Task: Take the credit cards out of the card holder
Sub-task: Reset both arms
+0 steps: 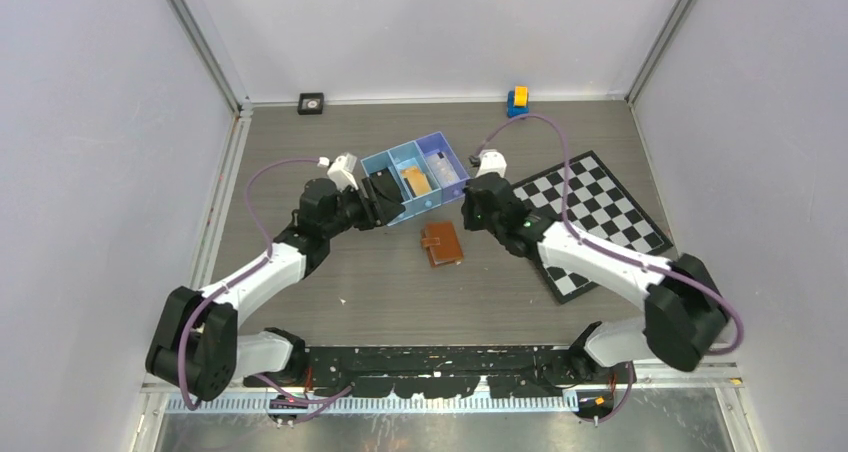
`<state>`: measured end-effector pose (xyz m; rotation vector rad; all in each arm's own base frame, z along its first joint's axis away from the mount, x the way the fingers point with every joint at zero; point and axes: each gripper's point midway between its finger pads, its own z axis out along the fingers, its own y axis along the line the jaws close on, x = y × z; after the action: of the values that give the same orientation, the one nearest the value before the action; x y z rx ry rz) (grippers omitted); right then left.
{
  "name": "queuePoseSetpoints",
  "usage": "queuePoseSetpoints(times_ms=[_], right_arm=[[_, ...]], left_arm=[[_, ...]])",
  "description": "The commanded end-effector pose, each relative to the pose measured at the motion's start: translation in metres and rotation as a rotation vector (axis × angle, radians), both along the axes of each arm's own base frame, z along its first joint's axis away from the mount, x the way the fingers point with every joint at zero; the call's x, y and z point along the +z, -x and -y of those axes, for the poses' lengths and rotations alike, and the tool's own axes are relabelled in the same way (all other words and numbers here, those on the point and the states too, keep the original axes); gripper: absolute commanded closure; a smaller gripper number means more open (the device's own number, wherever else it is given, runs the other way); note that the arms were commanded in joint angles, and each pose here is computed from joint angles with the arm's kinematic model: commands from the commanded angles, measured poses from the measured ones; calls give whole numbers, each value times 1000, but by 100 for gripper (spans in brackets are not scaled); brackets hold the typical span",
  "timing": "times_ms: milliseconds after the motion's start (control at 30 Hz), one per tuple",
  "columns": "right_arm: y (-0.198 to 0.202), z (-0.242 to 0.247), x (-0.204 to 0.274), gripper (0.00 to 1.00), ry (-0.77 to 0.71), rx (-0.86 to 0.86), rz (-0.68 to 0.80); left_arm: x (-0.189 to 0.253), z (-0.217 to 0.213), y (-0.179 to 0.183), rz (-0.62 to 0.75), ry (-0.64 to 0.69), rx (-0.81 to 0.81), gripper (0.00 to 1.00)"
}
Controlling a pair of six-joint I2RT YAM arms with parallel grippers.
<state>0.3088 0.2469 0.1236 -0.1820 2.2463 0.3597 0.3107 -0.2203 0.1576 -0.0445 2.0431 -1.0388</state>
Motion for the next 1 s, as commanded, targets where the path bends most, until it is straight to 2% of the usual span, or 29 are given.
queuePoseSetpoints(times_ms=[0,67,100,133,167,200,233,267,333,467,567,667,767,967], right_arm=[[-20,33,53,89,-37,-160,261],[-18,44,63,85,-54,-188,327],[-18,47,69,83,-66,-195,359],[-19,50,72,72,-61,-198,383],[-20,56,76,48,-35,-212,405],[-23,66,79,35,2,-250,426],[-26,78,81,25,48,-306,452],[-29,92,83,15,75,-379,481],[-31,111,83,6,109,-473,550],[-34,116,67,8,60,-426,650],[-46,136,56,10,11,-439,645],[-59,165,46,9,71,-432,580],[-62,191,38,9,179,-442,593],[-77,227,25,11,180,-562,664]], left_arm=[[13,-14,-10,95,-71,50,47],[13,-23,-11,133,-122,77,39],[14,-29,-12,152,-140,99,33],[14,-34,-12,168,-156,122,25],[16,-39,-12,184,-169,142,15],[18,-44,-13,207,-184,160,6],[19,-49,-13,226,-199,185,1],[21,-54,-14,248,-217,202,0],[24,-64,-14,302,-254,236,0],[23,-97,-15,383,-331,380,0],[19,-107,-13,416,-348,420,0],[19,-106,-13,414,-356,413,0],[18,-103,-12,416,-348,395,0],[15,-100,-13,418,-350,380,0]])
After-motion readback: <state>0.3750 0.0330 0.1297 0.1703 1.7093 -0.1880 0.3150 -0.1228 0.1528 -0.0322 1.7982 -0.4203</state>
